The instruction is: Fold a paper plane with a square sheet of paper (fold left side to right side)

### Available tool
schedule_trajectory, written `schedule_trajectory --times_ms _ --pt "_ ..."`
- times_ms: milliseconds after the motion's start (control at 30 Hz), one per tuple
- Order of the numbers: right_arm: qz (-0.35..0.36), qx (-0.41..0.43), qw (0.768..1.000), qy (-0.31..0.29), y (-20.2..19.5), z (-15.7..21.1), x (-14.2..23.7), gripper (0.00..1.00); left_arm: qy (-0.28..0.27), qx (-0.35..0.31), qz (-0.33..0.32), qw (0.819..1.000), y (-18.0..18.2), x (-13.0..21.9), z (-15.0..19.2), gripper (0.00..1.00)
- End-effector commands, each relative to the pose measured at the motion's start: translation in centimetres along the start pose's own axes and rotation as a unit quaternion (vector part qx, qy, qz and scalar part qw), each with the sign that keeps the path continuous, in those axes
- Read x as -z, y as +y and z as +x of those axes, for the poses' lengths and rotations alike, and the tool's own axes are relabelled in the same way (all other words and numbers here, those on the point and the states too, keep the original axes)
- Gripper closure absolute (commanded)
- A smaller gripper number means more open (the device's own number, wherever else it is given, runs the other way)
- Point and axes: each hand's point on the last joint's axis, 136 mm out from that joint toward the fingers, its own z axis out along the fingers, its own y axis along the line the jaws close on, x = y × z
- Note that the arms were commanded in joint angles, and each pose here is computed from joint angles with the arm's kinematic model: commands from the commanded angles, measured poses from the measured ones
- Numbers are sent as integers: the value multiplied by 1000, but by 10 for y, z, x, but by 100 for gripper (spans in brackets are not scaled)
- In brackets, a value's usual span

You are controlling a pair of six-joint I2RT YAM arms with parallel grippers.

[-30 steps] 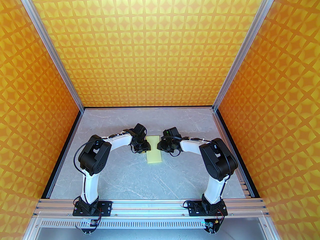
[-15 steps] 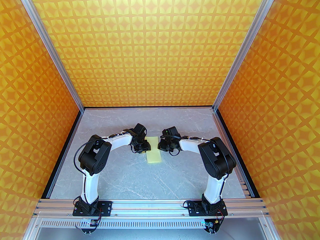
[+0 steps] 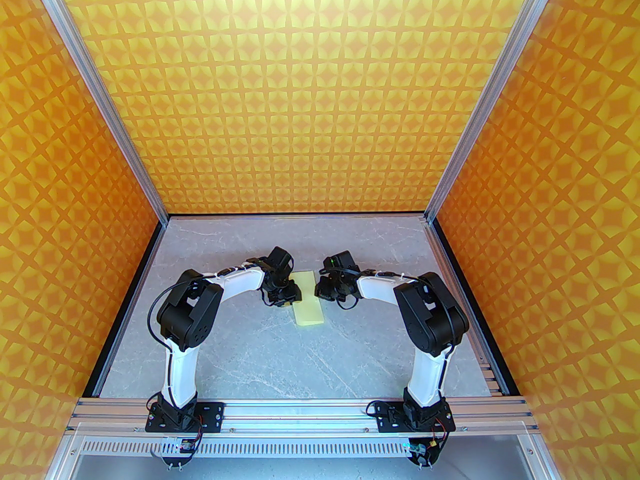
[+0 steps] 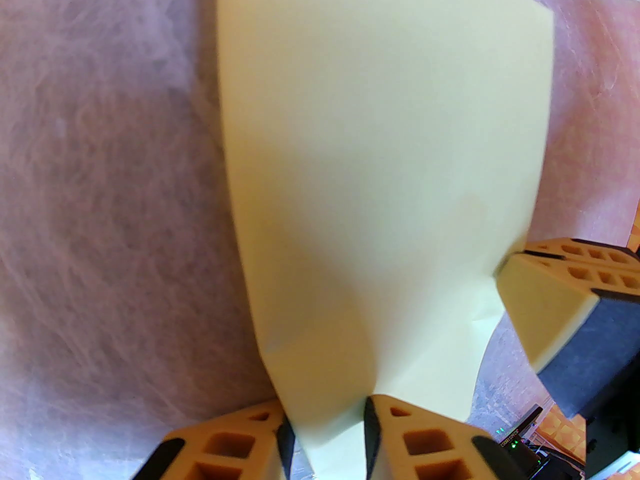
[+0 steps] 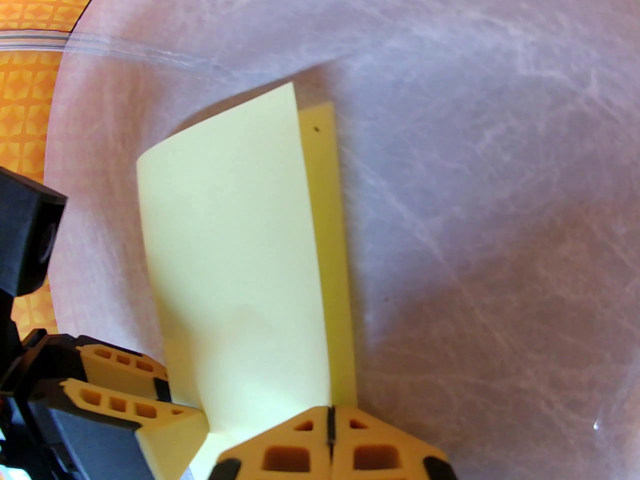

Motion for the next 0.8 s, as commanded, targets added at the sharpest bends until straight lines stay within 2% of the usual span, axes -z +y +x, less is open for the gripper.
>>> schedule_trajectory --times_ms 0,333,500,767 --pt "13 -2 1000 12 -7 7 -8 97 -19 -10 -39 999 22 -27 -10 71" --pt "13 -8 1000 10 -10 13 -3 95 -17 -10 -41 999 22 -28 -9 73" --pt "13 -7 1000 10 -10 15 -1 90 -16 -10 -42 999 24 -28 -9 77" --pt "12 -6 1000 7 -8 14 1 86 -14 -9 -43 999 25 -30 -8 77"
